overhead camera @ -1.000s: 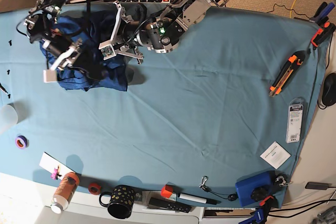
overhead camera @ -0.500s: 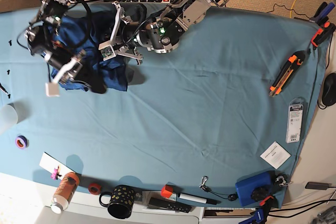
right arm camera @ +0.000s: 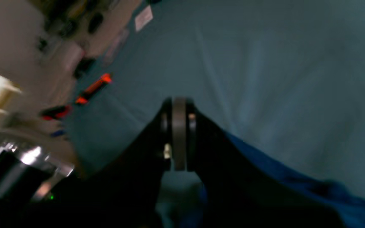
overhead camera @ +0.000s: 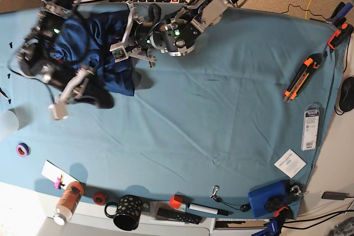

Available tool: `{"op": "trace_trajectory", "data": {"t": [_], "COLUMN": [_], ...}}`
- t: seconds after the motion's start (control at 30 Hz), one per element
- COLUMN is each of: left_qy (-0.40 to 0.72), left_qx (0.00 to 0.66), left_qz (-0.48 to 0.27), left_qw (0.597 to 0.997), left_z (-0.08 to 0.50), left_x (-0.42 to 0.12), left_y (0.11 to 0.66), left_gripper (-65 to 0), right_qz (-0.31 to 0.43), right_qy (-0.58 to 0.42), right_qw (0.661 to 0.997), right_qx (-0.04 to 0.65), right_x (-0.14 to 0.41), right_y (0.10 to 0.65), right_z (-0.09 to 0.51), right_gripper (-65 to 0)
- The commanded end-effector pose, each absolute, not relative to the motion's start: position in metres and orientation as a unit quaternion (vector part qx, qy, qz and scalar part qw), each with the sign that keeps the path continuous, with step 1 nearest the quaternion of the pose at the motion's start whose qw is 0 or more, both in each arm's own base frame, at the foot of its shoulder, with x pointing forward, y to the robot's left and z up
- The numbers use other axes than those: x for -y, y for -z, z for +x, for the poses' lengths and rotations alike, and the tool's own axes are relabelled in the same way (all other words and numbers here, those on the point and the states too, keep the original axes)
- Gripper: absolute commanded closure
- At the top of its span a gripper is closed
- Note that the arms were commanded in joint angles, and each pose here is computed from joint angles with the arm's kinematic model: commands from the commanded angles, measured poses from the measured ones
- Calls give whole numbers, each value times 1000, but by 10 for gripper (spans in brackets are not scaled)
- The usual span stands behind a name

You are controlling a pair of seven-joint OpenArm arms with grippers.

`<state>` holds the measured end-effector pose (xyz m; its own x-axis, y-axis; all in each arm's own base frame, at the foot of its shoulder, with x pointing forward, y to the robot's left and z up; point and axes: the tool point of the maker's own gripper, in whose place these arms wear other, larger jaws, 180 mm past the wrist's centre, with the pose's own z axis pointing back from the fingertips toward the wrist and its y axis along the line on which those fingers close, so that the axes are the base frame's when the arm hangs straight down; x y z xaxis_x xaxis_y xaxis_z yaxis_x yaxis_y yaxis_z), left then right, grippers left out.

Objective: Layout the t-shirt on the table in an organized manner, then fold the t-shirt properly
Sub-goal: 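Grasp the shirt edge with the right gripper and fold it inward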

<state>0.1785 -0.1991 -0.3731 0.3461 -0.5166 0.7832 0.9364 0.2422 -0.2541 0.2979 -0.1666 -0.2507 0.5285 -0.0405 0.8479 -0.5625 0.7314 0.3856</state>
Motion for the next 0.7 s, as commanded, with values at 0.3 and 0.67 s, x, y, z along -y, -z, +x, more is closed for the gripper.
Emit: {"op": "trace_trajectory", "data": {"t": [0.3,0.67], "left_qy": [482,482], "left_qx": [323,322], "left_qz": [-391,-392], "left_qw": [714,714], "left_z": [187,186], "left_x": [211,211], "left_y": [350,350], "left_gripper": [-32,-32], "right_qz": [130,-26], "right_qy": [-238,-216], "right_qw": [883,939], "right_qx": [384,266], "right_x": [199,265], "right_y": [271,318], "right_z": [224,198], "right_gripper": [0,0]}}
